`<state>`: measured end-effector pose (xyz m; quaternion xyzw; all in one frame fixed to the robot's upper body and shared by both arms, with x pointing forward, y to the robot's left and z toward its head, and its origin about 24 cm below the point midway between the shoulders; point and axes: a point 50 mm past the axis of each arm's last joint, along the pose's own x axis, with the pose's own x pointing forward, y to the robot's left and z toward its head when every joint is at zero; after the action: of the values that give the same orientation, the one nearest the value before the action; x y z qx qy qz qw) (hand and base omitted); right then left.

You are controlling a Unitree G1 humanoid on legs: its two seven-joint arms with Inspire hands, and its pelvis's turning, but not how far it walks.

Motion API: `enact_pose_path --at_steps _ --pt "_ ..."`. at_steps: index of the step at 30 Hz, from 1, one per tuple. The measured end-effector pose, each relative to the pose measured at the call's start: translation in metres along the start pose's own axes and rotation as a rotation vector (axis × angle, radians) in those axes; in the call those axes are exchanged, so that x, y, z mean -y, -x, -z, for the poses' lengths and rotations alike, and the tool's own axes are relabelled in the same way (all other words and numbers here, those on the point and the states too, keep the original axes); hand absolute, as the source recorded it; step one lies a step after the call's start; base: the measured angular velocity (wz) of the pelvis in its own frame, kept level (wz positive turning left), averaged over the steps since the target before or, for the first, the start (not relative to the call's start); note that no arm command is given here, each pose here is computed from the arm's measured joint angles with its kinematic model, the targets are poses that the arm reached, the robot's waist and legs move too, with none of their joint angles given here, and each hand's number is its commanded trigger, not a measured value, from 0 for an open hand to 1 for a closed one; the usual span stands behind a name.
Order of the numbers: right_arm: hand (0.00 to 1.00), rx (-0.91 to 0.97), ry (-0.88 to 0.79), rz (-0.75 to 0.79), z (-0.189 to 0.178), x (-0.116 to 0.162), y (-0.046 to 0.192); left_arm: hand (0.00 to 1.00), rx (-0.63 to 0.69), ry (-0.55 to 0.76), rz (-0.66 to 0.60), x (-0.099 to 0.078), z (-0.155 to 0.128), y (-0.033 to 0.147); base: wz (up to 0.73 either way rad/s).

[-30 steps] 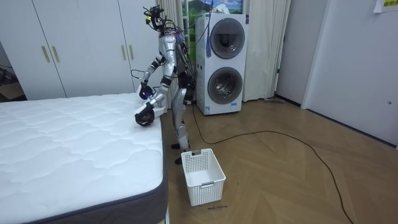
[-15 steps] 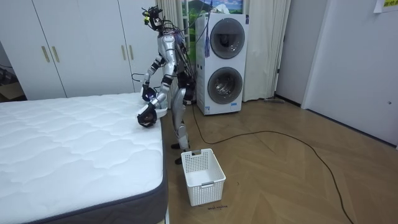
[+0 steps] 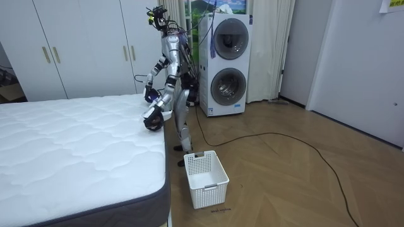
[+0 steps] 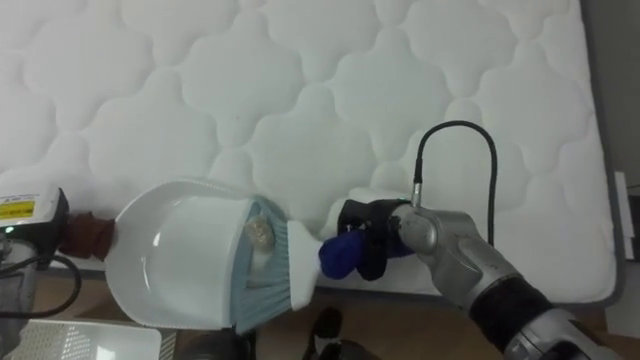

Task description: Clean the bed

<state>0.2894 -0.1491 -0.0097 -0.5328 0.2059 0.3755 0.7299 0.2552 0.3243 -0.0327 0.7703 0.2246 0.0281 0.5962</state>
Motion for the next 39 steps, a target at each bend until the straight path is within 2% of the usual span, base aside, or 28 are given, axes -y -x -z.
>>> enact_pose_path --at_steps 20,39 --pt "1.0 0.06 -0.181 0.034 0.001 0.002 0.001 1.0 -0.059 0.005 0.011 0.017 0.01 0.012 -0.01" --pt "1.0 0.076 -0.222 0.048 0.0 0.002 0.001 1.0 -0.109 0.05 0.041 0.026 0.013 0.018 0.0"
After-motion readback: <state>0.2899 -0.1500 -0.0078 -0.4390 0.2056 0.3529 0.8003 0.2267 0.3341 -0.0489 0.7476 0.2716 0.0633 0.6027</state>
